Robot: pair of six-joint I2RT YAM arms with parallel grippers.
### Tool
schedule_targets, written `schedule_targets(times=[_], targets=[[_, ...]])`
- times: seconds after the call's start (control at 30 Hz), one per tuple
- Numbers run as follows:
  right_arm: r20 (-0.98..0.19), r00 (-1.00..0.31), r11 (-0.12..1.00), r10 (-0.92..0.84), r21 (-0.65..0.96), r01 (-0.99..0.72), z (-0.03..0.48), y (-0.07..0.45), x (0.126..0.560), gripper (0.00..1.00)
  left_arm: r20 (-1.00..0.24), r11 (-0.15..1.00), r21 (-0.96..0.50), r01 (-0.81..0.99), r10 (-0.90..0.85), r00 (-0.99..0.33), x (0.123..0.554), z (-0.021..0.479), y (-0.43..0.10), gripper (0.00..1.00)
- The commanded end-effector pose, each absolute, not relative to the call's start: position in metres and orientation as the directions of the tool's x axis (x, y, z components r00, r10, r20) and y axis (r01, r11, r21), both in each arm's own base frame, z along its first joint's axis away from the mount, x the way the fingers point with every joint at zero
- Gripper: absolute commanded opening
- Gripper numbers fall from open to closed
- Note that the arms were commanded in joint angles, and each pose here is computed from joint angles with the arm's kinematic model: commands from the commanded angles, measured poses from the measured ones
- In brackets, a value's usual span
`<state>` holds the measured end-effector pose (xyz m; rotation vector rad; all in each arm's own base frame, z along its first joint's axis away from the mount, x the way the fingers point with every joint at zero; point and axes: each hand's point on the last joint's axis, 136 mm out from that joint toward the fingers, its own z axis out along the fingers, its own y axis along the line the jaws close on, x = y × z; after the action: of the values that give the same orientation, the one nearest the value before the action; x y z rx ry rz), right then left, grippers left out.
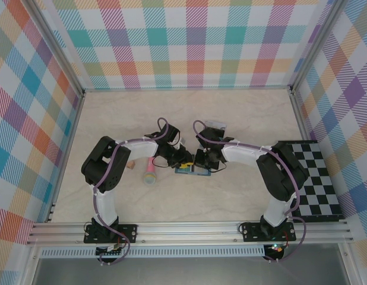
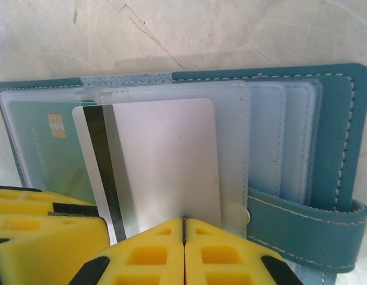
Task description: Take the credit cards out of the card holder
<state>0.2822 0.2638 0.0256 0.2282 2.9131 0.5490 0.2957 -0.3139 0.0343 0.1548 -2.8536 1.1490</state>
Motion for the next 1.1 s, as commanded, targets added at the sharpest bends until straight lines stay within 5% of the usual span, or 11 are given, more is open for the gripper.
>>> schedule_targets(times=[0.0,0.43,1.07], targets=[[-0.068,-0.983,0.937,0.171,0.321,0.141,0.005,0.254,0.267,0.07,0.115,0.708,-0.697,-0.115,-0.048,-0.992,0.293,0.022,-0.317,0.23],[-0.068,-0.983,0.942,0.169,0.306,0.141,0.005,0.252,0.266,0.07,0.092,0.727,-0.68,-0.098,-0.048,-0.995,0.295,0.022,-0.312,0.0],[-0.201,-0.964,0.939,0.173,0.328,0.1,0.053,0.242,0.276,0.1,0.062,0.708,-0.697,-0.111,-0.096,-0.994,0.294,0.036,-0.292,0.0]])
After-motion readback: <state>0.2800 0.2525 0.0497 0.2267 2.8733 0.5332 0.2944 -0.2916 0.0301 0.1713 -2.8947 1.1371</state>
